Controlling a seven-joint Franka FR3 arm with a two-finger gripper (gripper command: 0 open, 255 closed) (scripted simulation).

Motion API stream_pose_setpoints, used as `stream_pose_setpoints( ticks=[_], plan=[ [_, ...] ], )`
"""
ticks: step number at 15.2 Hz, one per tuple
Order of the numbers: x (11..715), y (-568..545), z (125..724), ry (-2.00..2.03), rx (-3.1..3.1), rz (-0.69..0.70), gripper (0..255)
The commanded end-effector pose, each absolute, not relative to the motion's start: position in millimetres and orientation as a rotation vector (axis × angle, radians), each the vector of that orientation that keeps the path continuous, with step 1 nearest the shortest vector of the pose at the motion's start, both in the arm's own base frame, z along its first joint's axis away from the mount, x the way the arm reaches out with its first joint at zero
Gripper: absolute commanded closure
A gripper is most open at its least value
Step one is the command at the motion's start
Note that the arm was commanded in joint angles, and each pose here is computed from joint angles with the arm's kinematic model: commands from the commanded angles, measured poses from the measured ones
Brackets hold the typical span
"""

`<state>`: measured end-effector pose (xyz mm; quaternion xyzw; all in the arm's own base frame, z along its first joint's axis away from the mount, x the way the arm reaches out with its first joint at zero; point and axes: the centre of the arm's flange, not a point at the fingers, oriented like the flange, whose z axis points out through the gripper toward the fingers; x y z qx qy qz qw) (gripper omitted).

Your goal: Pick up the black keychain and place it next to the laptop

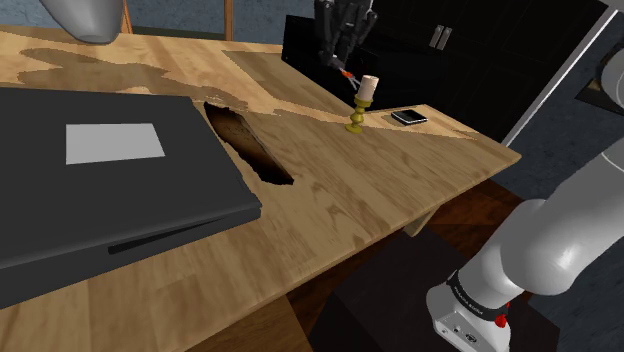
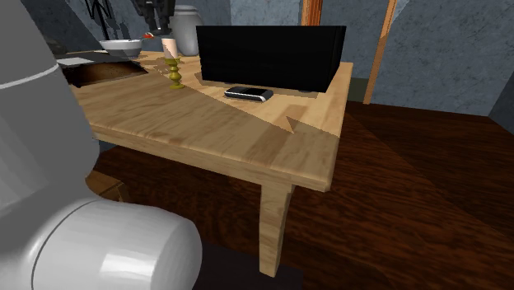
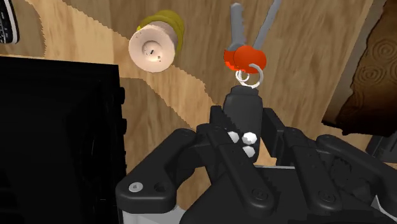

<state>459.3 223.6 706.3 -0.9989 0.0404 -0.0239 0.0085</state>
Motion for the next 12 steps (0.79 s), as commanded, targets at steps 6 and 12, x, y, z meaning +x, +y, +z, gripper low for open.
stream_pose_setpoints(
  ticks=[6, 12],
  plan=[
    [517.7, 297.4, 709.4, 0.13, -3.119, -0.074, 255],
    [534.5, 318.8, 688.2, 0.13, -3.119, -0.074, 255]
  ],
)
